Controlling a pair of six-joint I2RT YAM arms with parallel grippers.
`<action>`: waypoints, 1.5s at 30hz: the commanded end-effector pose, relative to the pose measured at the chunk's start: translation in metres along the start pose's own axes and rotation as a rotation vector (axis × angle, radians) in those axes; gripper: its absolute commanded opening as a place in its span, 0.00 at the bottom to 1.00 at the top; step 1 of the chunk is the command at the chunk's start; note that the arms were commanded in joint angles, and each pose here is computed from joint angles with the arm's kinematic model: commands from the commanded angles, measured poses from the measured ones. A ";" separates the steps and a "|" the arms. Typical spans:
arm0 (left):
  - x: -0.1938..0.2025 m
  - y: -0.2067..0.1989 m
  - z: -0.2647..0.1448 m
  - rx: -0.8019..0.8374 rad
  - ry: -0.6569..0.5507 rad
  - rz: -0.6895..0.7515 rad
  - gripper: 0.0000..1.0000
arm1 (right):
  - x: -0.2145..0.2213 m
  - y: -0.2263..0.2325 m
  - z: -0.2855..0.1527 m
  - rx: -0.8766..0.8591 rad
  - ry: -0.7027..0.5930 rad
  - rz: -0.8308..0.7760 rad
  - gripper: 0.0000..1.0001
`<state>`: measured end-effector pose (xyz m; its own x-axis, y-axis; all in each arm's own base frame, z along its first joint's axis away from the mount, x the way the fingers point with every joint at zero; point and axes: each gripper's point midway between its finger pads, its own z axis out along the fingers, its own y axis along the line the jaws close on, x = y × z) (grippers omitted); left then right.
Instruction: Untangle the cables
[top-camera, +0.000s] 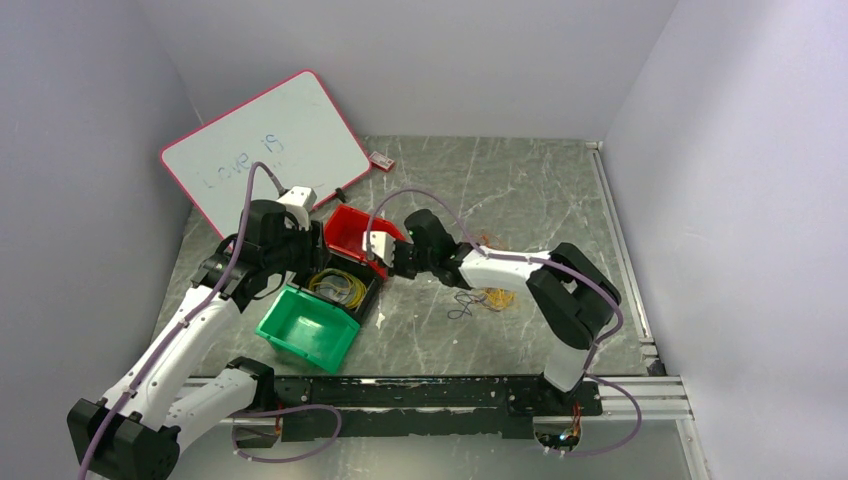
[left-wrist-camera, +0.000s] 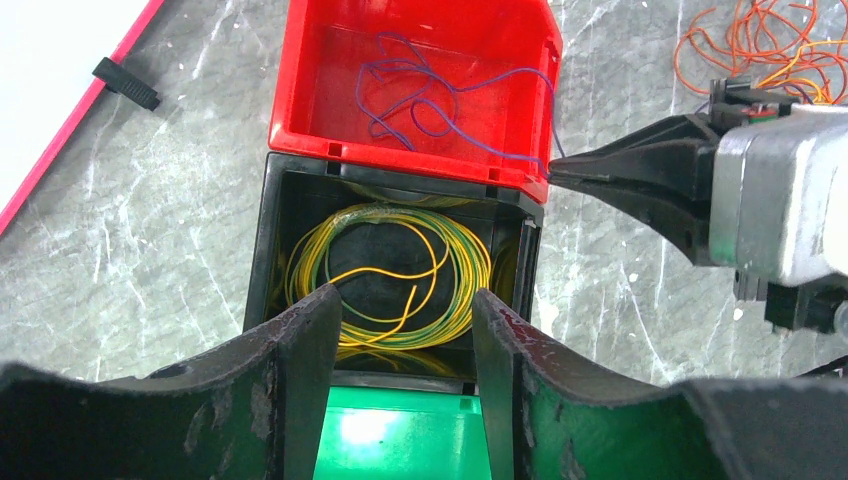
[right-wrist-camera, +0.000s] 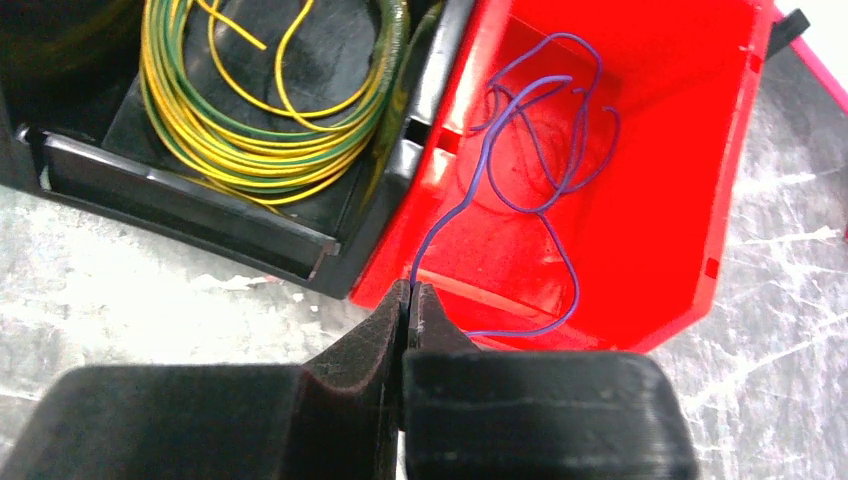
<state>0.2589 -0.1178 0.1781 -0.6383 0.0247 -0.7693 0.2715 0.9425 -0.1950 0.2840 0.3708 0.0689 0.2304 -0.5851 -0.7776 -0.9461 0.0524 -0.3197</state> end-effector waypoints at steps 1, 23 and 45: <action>-0.006 0.004 -0.001 -0.015 -0.039 0.001 0.56 | -0.026 -0.028 -0.007 0.063 -0.076 0.033 0.00; -0.011 0.008 -0.005 -0.037 -0.076 -0.004 0.56 | 0.004 -0.057 0.048 0.126 0.071 0.267 0.00; -0.010 0.008 -0.004 -0.036 -0.070 -0.004 0.57 | -0.030 -0.065 0.004 0.183 0.020 0.234 0.47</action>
<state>0.2595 -0.1120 0.1821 -0.6123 0.0138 -0.7905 0.2529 0.9507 -0.1793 0.3461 0.3926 0.0832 -0.0273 -0.5896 -0.8073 -0.9227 0.3254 -0.2065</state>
